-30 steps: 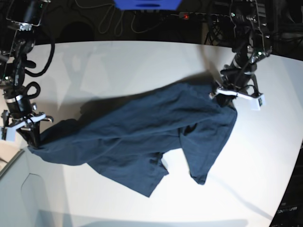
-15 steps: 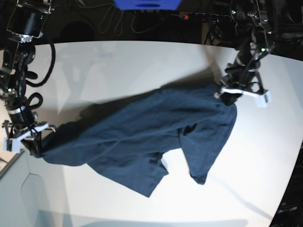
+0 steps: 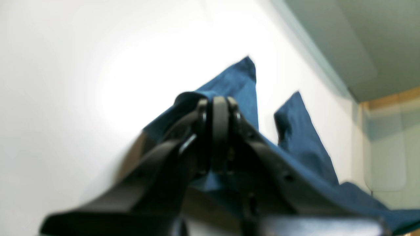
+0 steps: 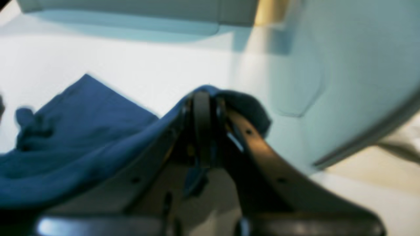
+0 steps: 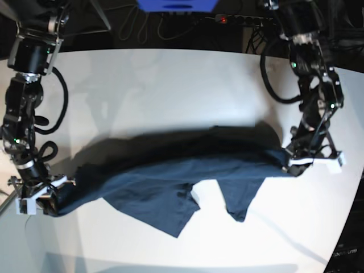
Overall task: Layout the t-shirt on the table in an organized manner, then fold the t-shirt properly
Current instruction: 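Lower the shirt onto the table with both grippers still holding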
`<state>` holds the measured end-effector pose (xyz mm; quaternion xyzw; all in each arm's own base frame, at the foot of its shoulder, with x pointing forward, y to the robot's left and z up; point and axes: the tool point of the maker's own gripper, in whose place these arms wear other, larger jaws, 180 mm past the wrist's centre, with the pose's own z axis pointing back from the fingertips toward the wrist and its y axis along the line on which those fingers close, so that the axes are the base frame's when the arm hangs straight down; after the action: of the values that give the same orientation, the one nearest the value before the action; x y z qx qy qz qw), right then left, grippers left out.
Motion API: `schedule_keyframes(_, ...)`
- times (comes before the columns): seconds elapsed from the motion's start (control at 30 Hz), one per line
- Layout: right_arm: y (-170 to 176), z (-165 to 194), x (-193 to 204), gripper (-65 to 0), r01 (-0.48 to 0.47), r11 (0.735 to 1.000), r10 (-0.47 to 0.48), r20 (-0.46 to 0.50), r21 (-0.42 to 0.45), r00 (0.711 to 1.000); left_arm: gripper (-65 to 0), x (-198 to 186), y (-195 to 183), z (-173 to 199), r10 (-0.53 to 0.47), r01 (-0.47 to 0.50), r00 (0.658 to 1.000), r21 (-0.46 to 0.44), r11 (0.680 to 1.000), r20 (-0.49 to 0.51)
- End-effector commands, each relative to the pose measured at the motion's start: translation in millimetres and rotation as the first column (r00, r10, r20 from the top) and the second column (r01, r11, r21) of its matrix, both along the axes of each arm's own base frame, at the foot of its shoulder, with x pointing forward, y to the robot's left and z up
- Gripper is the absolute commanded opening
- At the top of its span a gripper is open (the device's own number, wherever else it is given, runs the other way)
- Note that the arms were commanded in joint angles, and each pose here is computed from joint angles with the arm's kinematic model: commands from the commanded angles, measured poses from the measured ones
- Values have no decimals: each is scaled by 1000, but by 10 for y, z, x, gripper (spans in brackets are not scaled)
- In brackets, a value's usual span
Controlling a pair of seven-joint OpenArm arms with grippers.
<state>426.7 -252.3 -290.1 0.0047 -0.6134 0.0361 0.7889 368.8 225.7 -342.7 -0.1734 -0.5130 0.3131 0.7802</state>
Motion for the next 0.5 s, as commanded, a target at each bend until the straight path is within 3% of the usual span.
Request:
schedule_keyframes(0.0,-62,223,101,-650,0,1000,1,60,-14,998,-650,155,52,101,13,-12,999,-4,1000,32)
schedule_keyframes(0.3,-88,74,195,-650,9,1000,-9,19,17,1000,-641,608,110,-325,18,-27,996,-102,994,-89)
schedule_keyframes(0.37,-91,46,192,-650,10,1000,-10,12,20,1000,-598,665,133,-420,25,-40,992,-121,992,-122)
schedule_keyframes(0.47,-93,62,208,-650,10,1000,-11,15,21,1000,-465,697,228,-477,28,-47,988,-125,991,-149)
